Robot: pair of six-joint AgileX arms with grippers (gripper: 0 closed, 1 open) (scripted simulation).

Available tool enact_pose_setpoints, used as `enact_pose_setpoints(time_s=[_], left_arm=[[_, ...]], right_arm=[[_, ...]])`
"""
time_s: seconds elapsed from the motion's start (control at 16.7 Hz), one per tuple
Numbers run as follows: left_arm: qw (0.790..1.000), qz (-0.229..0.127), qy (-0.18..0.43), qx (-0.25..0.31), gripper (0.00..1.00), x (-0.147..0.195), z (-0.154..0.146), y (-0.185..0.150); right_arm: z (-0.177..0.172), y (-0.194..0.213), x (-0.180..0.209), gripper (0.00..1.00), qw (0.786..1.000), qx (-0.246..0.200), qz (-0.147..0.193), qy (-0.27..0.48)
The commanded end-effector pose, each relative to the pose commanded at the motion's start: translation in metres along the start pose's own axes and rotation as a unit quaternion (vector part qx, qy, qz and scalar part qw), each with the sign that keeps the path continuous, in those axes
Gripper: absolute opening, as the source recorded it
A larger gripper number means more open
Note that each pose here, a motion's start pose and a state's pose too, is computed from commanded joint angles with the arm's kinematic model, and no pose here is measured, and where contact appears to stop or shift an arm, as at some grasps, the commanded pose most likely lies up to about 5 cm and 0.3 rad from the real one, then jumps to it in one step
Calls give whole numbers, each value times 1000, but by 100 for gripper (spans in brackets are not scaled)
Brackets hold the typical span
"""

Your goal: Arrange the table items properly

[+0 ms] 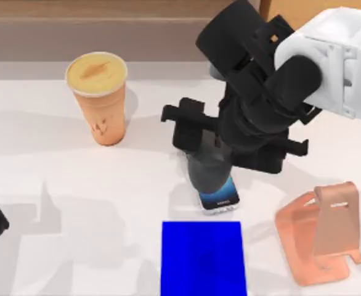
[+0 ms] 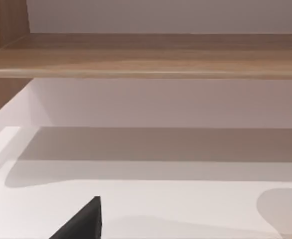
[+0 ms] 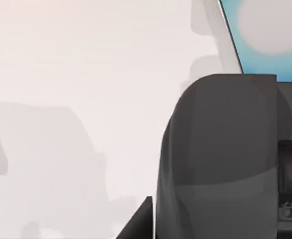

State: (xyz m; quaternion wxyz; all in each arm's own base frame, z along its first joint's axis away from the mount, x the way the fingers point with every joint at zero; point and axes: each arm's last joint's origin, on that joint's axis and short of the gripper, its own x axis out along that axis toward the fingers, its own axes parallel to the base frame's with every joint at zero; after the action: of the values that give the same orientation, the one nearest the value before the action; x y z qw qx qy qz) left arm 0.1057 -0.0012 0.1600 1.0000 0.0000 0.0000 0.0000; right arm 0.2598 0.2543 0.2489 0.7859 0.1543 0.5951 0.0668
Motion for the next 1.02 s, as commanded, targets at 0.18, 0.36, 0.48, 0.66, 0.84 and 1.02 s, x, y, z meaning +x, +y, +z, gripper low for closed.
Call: enact_pose_setpoints(time_s=[0.18, 0.36, 0.48, 0.66, 0.84, 1.02], left_arm=[[1000, 0, 0, 0, 100, 0, 0, 0], [1000, 0, 0, 0, 100, 0, 0, 0], [1000, 0, 0, 0, 100, 0, 0, 0], [1000, 0, 0, 0, 100, 0, 0, 0], [1000, 0, 0, 0, 100, 0, 0, 0], [1000, 0, 0, 0, 100, 0, 0, 0]], right_arm=[[-32, 18, 43, 0, 997, -26, -52, 53], [-53, 16, 81, 0, 987, -51, -117, 97], [-60, 11, 96, 0, 980, -63, -148, 117], [-62, 10, 101, 0, 978, -66, -157, 122], [-60, 9, 100, 0, 979, -62, -155, 121], [-63, 8, 106, 0, 978, -65, -156, 122]])
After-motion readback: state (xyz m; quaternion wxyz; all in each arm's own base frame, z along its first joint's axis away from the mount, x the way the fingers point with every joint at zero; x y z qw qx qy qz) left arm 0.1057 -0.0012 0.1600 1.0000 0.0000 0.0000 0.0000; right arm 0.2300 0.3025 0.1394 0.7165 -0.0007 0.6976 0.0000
